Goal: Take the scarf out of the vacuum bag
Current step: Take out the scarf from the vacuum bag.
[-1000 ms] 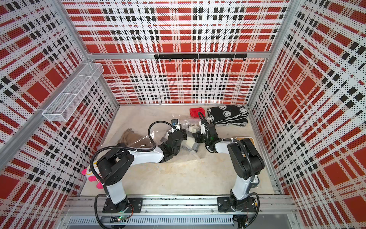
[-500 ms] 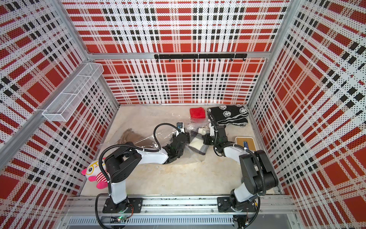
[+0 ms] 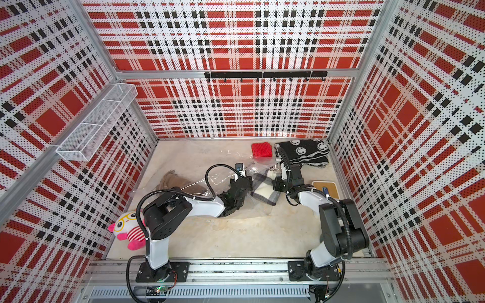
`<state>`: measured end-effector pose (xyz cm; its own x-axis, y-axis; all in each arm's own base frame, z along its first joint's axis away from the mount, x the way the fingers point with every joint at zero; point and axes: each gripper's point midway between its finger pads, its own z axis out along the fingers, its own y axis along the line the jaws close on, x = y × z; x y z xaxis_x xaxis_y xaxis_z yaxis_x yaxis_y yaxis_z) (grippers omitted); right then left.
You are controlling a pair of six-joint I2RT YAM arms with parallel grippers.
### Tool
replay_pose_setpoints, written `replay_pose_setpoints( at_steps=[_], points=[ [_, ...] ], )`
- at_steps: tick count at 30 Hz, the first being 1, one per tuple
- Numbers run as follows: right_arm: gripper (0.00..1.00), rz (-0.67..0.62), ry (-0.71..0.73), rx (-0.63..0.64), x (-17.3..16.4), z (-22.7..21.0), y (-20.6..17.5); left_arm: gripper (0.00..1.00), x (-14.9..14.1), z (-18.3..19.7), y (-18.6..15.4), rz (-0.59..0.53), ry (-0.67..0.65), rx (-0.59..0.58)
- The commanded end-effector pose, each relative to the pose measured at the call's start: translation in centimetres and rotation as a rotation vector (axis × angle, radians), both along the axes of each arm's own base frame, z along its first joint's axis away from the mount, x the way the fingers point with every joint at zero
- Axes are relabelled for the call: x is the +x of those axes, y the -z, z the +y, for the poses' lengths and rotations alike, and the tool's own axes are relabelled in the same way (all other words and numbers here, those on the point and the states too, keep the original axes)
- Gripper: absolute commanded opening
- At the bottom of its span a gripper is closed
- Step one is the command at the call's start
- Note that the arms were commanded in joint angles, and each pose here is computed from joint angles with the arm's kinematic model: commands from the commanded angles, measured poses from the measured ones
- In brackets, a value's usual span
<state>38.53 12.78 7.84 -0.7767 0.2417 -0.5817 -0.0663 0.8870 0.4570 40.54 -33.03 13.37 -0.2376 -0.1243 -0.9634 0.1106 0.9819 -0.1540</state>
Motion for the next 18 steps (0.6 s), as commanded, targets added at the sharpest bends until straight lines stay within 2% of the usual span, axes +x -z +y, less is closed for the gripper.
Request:
replay_pose_setpoints(
  at_steps=[1,4,9,11,12,18],
  points=[
    [0.59,-0.007,0.018,0.030,0.4,-0.2,0.0,0.00,-0.2,-0.7,-0.2,-0.011,0.016,-0.035],
    [0.67,0.003,0.053,0.034,-0.6,-0.7,0.1,0.00,-0.5,-1.0,-0.2,-0.013,0.038,-0.057],
    [0.72,0.044,0.132,0.031,-3.4,-1.9,0.4,0.00,-0.4,-1.4,-0.1,-0.011,0.064,-0.046],
    [0.87,0.033,0.148,0.026,-4.4,-2.3,0.2,0.00,-0.4,-1.4,-0.1,-0.007,0.075,-0.049],
    [0.90,0.024,0.152,0.025,-4.9,-2.4,0.1,0.00,-0.4,-1.3,-0.1,-0.007,0.076,-0.047],
    [0.89,-0.005,0.071,0.148,-5.8,-0.1,0.3,0.00,-0.8,-1.4,-0.4,-0.012,0.088,-0.055]
  ],
)
